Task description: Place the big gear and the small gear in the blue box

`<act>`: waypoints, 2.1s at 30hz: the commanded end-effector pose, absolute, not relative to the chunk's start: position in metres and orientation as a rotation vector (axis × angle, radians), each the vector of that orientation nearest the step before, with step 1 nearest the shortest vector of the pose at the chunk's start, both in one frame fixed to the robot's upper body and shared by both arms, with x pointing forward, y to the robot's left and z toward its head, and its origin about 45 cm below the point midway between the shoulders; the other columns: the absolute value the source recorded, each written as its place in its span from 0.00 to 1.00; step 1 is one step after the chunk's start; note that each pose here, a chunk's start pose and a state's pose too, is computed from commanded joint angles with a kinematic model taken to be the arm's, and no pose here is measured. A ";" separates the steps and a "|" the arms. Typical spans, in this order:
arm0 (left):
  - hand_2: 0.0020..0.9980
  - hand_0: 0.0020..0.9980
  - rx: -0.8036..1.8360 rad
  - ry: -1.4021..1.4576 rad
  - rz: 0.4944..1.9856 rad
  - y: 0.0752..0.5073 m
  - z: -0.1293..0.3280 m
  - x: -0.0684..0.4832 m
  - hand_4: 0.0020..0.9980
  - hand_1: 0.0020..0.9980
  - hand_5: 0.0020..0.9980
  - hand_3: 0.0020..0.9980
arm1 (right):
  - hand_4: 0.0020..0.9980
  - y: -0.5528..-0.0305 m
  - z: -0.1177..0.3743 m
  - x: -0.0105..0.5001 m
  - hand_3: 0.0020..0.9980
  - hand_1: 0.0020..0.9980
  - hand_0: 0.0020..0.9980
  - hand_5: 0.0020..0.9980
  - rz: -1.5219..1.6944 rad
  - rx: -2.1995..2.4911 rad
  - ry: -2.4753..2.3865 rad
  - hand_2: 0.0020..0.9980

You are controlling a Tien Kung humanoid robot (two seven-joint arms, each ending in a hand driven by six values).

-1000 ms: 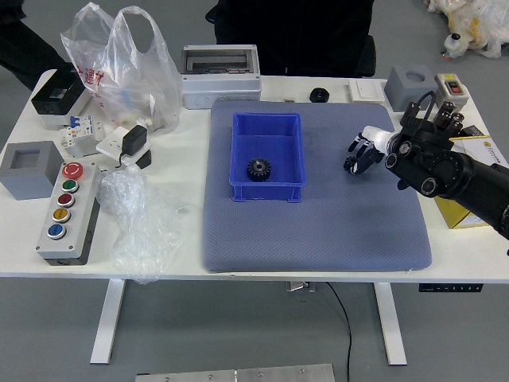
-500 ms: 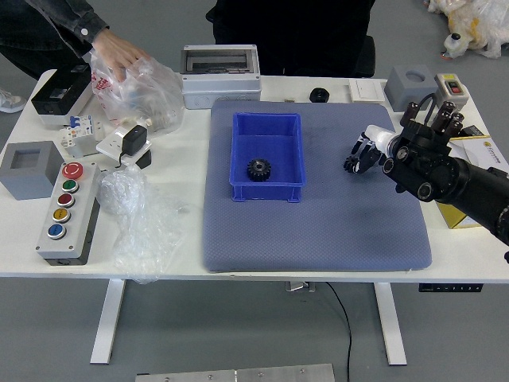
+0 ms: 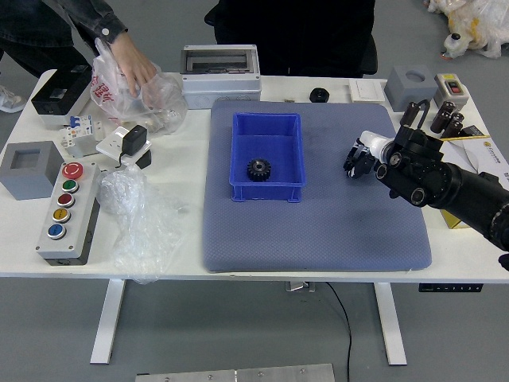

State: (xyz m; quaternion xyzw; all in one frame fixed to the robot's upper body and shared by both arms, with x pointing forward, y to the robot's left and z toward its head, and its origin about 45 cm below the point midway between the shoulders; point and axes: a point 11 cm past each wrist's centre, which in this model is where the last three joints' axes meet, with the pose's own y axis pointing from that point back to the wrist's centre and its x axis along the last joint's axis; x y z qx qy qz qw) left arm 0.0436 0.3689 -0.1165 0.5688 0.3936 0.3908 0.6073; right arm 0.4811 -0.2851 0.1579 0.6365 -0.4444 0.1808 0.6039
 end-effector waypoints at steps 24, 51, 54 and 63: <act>0.88 0.90 1.313 0.913 0.908 0.370 -0.116 0.043 0.67 0.89 0.35 0.87 | 0.54 -0.289 0.162 0.484 0.58 0.34 0.43 0.09 0.434 1.452 -1.064 0.44; 0.88 0.90 1.331 0.934 0.918 0.379 -0.116 0.030 0.67 0.89 0.35 0.87 | 0.52 -0.314 0.200 0.495 0.58 0.33 0.41 0.10 0.504 1.380 -1.091 0.44; 0.88 0.90 1.333 0.935 0.920 0.380 -0.115 0.029 0.67 0.89 0.35 0.87 | 0.52 -0.318 0.209 0.497 0.58 0.34 0.41 0.10 0.526 1.365 -1.093 0.44; 0.88 0.90 1.339 0.944 0.927 0.385 -0.115 0.024 0.67 0.89 0.35 0.87 | 0.52 -0.324 0.236 0.501 0.58 0.34 0.42 0.10 0.607 1.327 -1.082 0.44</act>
